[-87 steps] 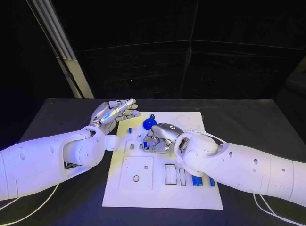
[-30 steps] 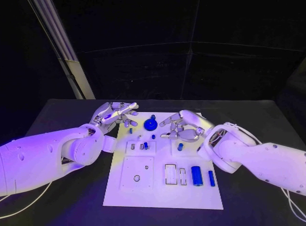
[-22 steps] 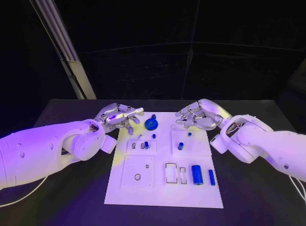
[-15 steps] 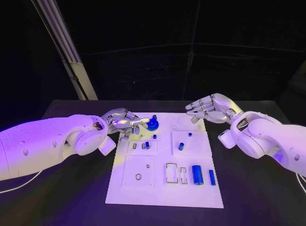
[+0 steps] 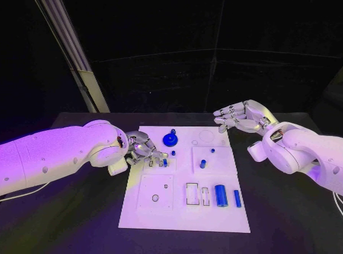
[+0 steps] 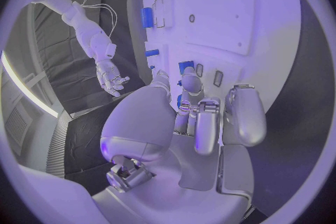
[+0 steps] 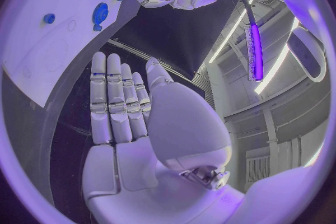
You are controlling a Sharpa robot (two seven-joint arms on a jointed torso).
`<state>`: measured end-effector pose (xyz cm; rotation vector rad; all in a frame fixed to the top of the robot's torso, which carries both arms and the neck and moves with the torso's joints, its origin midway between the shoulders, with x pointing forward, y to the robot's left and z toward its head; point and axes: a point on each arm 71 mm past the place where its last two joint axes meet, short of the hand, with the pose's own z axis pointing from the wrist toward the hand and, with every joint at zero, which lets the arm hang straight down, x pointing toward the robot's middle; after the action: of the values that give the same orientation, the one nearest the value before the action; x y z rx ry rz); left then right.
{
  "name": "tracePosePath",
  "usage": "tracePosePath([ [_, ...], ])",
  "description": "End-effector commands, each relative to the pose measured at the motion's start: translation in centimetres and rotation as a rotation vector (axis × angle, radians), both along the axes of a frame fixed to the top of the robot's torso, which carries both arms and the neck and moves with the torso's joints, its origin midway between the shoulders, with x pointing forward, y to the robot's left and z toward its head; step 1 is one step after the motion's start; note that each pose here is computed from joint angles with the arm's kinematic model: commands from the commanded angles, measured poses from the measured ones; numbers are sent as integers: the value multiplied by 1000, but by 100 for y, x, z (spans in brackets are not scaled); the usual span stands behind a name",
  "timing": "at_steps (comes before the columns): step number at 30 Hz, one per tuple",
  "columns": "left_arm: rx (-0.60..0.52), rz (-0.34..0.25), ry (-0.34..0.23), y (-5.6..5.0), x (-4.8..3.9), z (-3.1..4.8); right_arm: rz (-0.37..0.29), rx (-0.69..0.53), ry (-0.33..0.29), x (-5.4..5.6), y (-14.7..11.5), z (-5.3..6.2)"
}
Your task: Assemble the parts on the task board
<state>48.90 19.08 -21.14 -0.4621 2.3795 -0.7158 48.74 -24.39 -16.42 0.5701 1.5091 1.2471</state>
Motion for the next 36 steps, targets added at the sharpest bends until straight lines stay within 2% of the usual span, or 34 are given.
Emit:
tracePosePath([
  [1, 121, -28, -5, 21, 12, -15, -18, 22, -16, 16, -12, 25],
  [10, 149, -48, -9, -137, 35, -10, -29, 20, -13, 35, -15, 16],
  [18, 159, -61, -13, -221, 48, -1, -30, 19, -9, 45, -9, 8],
  [36, 191, -62, -14, -266, 95, 17, -29, 18, 0, 60, 15, -6],
])
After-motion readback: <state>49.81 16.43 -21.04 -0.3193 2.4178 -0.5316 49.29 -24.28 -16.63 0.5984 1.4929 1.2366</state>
